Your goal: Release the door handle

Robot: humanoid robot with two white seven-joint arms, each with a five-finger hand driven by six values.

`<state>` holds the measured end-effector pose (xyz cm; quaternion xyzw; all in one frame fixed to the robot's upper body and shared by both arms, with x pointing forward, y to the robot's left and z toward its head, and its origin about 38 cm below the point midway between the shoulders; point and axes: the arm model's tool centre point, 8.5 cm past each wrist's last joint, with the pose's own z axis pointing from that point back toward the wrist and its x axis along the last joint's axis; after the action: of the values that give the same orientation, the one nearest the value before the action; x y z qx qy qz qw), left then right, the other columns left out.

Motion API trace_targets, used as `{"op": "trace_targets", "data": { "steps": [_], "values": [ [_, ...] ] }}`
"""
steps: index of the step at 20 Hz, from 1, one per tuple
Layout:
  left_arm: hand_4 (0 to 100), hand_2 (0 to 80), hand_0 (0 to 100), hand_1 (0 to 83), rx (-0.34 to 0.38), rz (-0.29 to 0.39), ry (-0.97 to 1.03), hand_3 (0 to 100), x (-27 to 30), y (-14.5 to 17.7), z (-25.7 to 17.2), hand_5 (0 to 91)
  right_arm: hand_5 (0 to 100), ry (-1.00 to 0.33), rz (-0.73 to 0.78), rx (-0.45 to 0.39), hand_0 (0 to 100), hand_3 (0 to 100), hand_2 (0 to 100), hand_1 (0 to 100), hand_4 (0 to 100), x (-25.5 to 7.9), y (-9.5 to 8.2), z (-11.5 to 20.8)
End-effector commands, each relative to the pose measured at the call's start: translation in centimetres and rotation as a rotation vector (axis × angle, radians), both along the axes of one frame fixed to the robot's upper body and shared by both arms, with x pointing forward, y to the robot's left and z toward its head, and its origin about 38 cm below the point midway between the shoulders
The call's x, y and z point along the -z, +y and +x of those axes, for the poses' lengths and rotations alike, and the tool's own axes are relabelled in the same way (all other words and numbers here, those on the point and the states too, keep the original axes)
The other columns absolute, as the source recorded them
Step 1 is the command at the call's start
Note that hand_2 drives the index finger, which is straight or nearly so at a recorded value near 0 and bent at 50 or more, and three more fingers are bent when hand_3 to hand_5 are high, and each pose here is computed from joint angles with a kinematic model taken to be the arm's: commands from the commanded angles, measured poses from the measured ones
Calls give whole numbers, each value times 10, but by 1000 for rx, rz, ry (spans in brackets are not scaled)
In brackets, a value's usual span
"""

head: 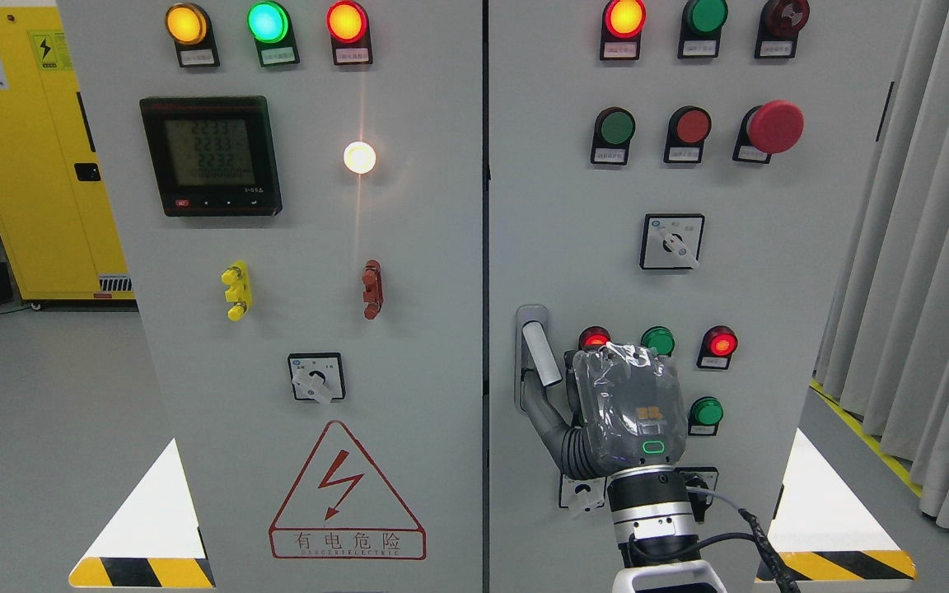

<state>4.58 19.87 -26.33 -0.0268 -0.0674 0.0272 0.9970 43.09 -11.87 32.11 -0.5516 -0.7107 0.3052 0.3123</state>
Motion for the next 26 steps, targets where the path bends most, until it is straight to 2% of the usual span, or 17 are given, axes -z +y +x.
{"op": "trace_targets", "data": {
  "steps": [1,26],
  "values": [
    [0,0,120,556,0,0,5,0,0,0,0,0,1000,0,2,2,602,1000,957,364,1000,0,0,0],
    [0,0,120,556,0,0,5,0,0,0,-1,0,1000,-5,15,21,577,1000,955,386,999,-3,-8,0]
  ]
}}
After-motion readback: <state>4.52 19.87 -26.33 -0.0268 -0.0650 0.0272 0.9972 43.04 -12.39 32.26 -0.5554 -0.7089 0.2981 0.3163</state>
